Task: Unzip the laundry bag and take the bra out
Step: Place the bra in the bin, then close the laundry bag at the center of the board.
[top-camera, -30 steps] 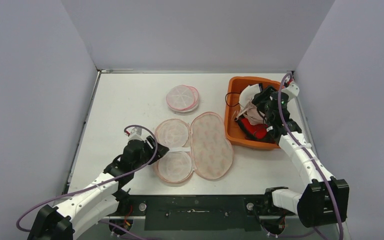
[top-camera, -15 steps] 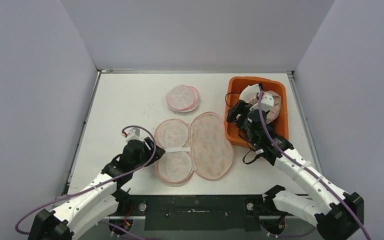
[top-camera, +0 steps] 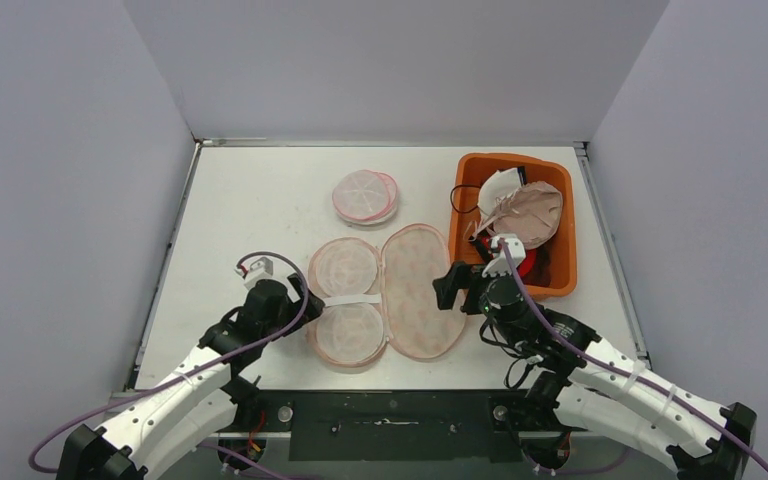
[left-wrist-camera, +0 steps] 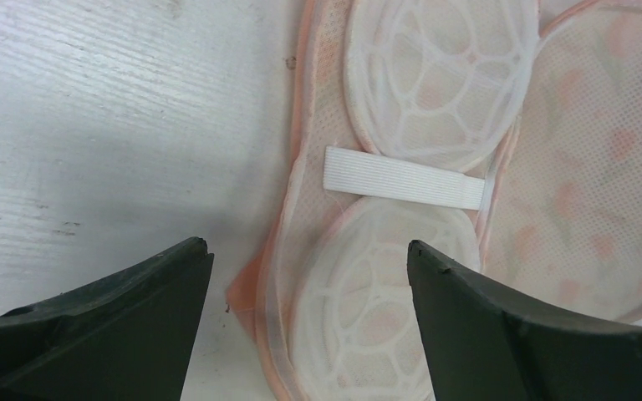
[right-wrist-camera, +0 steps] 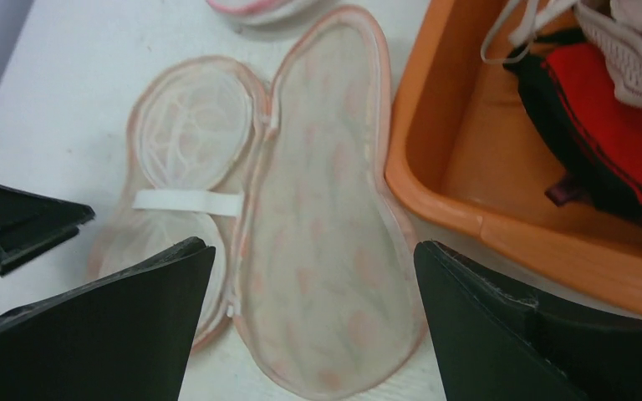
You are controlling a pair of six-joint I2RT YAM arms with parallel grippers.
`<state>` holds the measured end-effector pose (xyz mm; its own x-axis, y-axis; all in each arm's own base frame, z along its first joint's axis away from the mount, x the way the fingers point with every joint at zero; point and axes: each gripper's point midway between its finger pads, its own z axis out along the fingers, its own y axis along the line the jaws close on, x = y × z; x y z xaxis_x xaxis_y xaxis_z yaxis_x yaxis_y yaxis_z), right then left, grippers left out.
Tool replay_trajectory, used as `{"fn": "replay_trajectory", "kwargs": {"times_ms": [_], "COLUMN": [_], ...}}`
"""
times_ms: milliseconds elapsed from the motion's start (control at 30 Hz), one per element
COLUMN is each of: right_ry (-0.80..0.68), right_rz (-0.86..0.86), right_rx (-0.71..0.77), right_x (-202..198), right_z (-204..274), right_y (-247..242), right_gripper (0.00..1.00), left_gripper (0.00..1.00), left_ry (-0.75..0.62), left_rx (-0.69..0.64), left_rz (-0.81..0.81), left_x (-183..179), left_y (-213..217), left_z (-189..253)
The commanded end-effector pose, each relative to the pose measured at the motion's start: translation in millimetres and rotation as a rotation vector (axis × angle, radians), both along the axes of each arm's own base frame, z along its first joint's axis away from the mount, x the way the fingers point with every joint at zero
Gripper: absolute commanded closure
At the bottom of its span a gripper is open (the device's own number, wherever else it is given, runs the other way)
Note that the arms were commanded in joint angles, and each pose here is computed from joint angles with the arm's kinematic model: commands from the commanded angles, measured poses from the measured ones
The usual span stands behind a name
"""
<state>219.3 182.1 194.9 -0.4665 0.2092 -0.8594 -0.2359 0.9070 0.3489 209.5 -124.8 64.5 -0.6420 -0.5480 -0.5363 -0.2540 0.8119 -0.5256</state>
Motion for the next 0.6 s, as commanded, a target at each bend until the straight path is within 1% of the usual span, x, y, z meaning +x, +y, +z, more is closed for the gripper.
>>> {"fn": "replay_trajectory", "kwargs": {"times_ms": [0, 233, 367, 567], "right_ry": [0.073, 0.148, 0.184, 0.156], "right_rz": [0.008, 0.007, -0.004, -0.021], "right_rx": [0.033, 0.032, 0.019, 0.011], "right_x": [-18, -28, -27, -15], "right_z": [-25, -59, -78, -89], "right_y": [-4, -5, -2, 5], "right_gripper": [0.04, 0.04, 0.04, 0.03], "left_gripper": [0.14, 0.15, 0.18, 0.20], "left_ry": [-0.030, -0.013, -0.006, -0.017], "left_rx": [0.025, 0.027, 0.001, -0.047], "left_rz": [0.042, 0.061, 0.054, 0.032], "left_x": [5, 5, 4, 3], "left_y": [9, 12, 8, 0], "left_z": [11, 0, -5, -7]}}
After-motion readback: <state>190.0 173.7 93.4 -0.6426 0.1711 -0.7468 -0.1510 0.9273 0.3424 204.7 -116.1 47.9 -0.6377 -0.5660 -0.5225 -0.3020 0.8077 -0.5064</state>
